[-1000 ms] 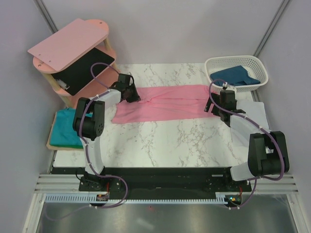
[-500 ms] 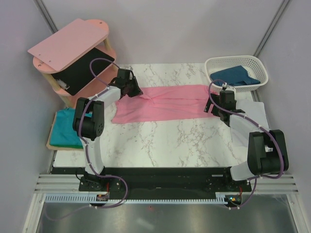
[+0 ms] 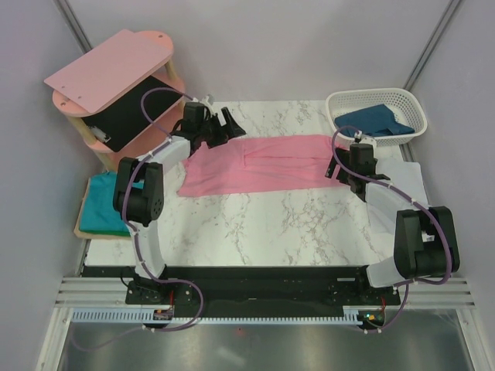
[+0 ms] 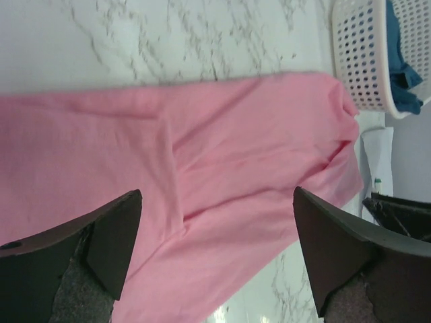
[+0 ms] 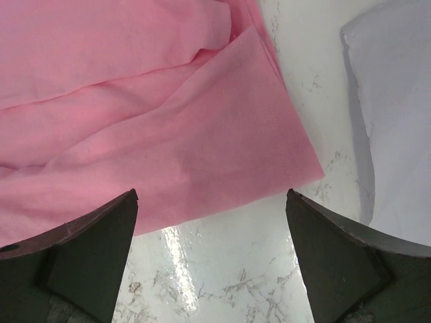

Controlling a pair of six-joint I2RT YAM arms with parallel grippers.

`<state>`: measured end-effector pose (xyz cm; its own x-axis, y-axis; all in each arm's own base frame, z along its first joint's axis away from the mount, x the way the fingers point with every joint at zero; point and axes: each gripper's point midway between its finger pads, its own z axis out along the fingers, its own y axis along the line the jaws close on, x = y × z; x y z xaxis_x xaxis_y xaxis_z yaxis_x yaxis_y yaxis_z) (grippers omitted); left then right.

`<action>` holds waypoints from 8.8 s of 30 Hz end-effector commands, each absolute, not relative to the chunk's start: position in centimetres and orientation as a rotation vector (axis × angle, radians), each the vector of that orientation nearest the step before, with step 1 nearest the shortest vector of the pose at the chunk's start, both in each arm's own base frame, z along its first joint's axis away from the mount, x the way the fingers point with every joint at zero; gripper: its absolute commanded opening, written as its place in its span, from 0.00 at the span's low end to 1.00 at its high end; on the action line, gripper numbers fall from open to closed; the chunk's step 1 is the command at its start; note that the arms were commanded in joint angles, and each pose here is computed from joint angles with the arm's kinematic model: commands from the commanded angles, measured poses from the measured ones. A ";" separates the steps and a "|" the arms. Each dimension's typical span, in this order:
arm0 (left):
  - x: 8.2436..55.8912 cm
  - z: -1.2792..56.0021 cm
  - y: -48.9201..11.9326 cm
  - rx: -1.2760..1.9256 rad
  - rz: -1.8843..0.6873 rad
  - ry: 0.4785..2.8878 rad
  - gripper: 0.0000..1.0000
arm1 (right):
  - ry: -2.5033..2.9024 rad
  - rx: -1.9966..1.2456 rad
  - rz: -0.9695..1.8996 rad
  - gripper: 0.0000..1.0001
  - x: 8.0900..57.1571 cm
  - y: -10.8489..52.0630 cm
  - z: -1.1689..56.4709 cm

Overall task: Fold and stack the t-shirts
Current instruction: Fold the other side of the tshirt into a rectangle, then rotate the tshirt 90 degrees

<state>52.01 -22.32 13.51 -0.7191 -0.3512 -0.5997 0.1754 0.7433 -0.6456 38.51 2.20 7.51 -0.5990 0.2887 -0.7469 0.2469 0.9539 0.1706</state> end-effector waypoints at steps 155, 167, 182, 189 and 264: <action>19.7 5.8 -25.1 -0.043 -0.692 2.706 0.96 | 2.872 0.053 0.456 0.00 22.7 14.5 0.6; 19.0 8.4 -26.4 0.028 -0.820 2.674 0.96 | 2.916 -0.195 0.609 0.00 19.3 23.1 -0.7; 14.5 9.9 -31.2 0.175 -1.089 2.634 0.74 | 2.699 -0.078 0.379 0.68 22.5 19.7 4.2; 11.7 7.9 -33.4 0.235 -1.078 2.715 0.55 | 2.593 0.002 0.351 0.74 24.0 17.3 7.3; 12.0 6.6 -34.8 0.276 -0.890 2.663 0.02 | 2.636 0.021 0.445 0.81 23.0 15.8 5.2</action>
